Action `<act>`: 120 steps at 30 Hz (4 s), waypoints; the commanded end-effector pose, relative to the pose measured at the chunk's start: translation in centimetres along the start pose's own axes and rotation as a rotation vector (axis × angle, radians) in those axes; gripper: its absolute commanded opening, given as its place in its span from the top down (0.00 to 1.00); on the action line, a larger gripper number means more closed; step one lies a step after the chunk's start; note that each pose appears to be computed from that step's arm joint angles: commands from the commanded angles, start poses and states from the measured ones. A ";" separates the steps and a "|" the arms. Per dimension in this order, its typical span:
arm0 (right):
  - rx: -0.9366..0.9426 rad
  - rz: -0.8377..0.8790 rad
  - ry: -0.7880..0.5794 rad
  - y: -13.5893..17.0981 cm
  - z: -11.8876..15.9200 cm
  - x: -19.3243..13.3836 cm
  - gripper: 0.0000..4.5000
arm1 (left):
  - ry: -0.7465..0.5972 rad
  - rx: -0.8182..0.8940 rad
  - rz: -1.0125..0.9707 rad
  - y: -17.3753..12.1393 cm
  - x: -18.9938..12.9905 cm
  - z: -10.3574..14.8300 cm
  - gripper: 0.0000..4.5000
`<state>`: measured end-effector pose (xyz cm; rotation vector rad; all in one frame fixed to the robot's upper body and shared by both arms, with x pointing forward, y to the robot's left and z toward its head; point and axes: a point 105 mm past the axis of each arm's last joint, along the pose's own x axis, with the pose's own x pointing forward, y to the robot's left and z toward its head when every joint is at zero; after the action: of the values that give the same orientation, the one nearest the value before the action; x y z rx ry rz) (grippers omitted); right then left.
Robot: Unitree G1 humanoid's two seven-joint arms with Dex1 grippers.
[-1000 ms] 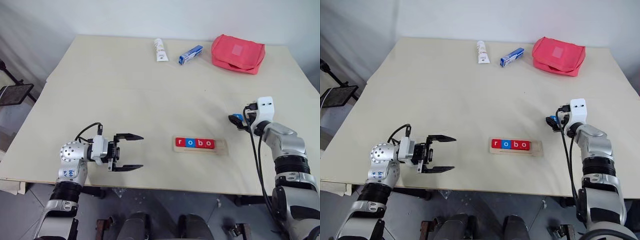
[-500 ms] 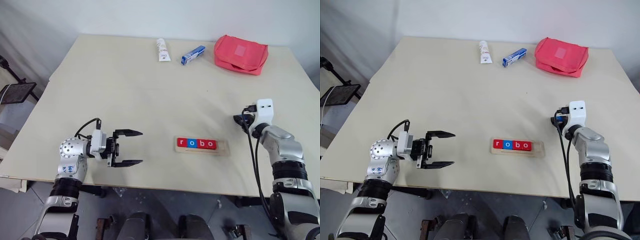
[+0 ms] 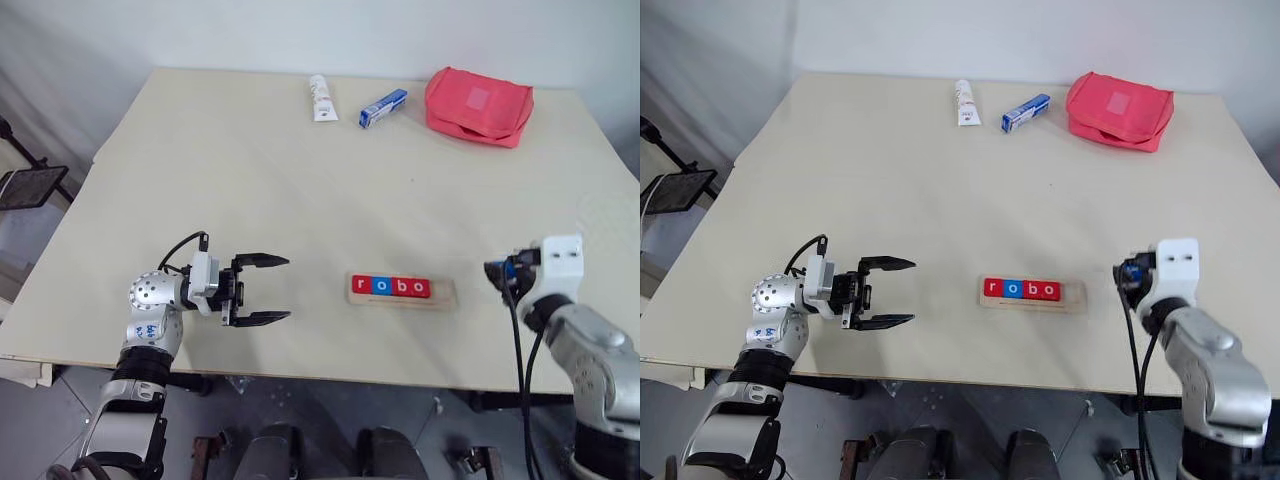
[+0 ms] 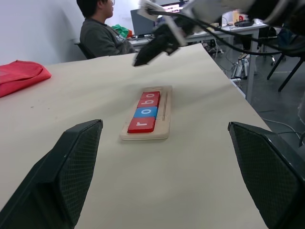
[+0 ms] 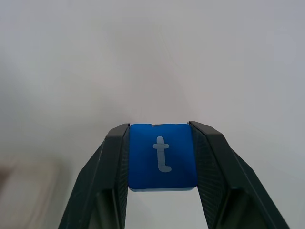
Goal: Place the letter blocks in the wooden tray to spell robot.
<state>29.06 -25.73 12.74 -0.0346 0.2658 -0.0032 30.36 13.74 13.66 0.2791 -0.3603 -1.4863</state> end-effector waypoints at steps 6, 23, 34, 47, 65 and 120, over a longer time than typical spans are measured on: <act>0.067 -0.077 -0.007 -0.9 -1.5 -2.3 0.67 | -0.017 0.028 -0.119 -0.5 0.7 0.4 0.00; 0.070 -0.004 -0.037 -0.3 -1.7 -2.8 0.01 | -0.013 0.030 -0.125 -0.9 0.4 0.6 0.00; -0.290 0.386 0.109 0.2 -0.1 -4.1 0.01 | -0.022 0.033 -0.120 -1.0 0.8 0.4 0.00; -0.677 0.685 0.328 -3.1 0.9 -2.2 0.01 | -0.017 0.030 -0.116 -1.9 0.1 0.5 0.00; -0.703 0.762 0.421 -3.4 -0.5 0.6 0.14 | -0.006 0.026 -0.090 -2.3 -1.3 1.4 0.00; -0.913 1.054 0.319 4.4 3.2 3.5 0.39 | 0.045 0.002 -0.069 -1.9 -1.2 1.3 0.00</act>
<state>33.36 -21.27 14.09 -0.7799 0.5825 1.1611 28.48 14.89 13.72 0.2969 -0.2949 -1.5170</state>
